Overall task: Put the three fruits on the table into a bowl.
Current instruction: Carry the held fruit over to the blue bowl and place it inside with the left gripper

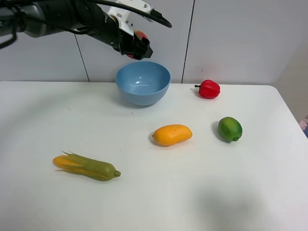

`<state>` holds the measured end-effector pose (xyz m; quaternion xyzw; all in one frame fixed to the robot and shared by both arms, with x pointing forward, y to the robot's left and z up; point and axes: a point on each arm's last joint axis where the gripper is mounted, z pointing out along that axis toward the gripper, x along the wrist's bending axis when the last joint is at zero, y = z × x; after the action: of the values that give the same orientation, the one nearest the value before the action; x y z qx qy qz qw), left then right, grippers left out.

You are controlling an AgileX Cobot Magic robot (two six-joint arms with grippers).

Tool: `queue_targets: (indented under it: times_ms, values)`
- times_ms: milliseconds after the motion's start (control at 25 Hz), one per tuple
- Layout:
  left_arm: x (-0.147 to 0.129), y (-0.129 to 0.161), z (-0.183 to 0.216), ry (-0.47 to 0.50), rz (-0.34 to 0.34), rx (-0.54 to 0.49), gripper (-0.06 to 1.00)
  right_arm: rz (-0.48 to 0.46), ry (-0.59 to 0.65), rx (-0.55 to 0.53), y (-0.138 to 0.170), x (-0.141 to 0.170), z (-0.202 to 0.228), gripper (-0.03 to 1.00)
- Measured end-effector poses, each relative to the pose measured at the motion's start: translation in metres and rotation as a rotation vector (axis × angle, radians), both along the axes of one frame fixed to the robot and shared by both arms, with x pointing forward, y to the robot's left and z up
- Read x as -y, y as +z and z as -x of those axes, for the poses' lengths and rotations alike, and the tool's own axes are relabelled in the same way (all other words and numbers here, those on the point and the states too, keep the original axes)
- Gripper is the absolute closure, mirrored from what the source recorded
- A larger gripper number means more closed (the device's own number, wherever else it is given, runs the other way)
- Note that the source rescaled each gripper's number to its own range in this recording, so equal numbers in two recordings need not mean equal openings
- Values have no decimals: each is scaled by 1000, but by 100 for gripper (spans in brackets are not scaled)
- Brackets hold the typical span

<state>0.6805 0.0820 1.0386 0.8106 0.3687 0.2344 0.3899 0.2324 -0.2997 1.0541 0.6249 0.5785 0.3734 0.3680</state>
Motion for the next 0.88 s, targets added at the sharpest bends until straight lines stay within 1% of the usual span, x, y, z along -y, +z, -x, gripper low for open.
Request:
queue_targets:
  times_ms: [40,240,360,440,680,720,760,800,840,880]
  values:
    - [3,-8,-7,0,-4,-5,92,0,0,0,0,0,0,-3]
    - [13,-70,-30,-3,-55,-79,92,0,0,0,0,0,0,-3]
    - [14,-95,-34,-4,-84,-106,92,0,0,0,0,0,0,-3]
    - [13,-104,-36,-1,-91,-120,92,0,0,0,0,0,0,-3]
    - [12,-104,-37,2,-91,-118,92,0,0,0,0,0,0,-3]
    - [12,-104,-37,4,-88,-120,89,0,0,0,0,0,0,-3]
    - [12,-104,-37,8,-83,-122,76,0,0,0,0,0,0,-3]
    - [11,-104,-37,12,-80,-123,46,0,0,0,0,0,0,-3]
    - [11,-103,-37,16,-74,-125,24,0,0,0,0,0,0,-3]
    - [11,-103,-37,23,-67,-128,11,0,0,0,0,0,0,-3]
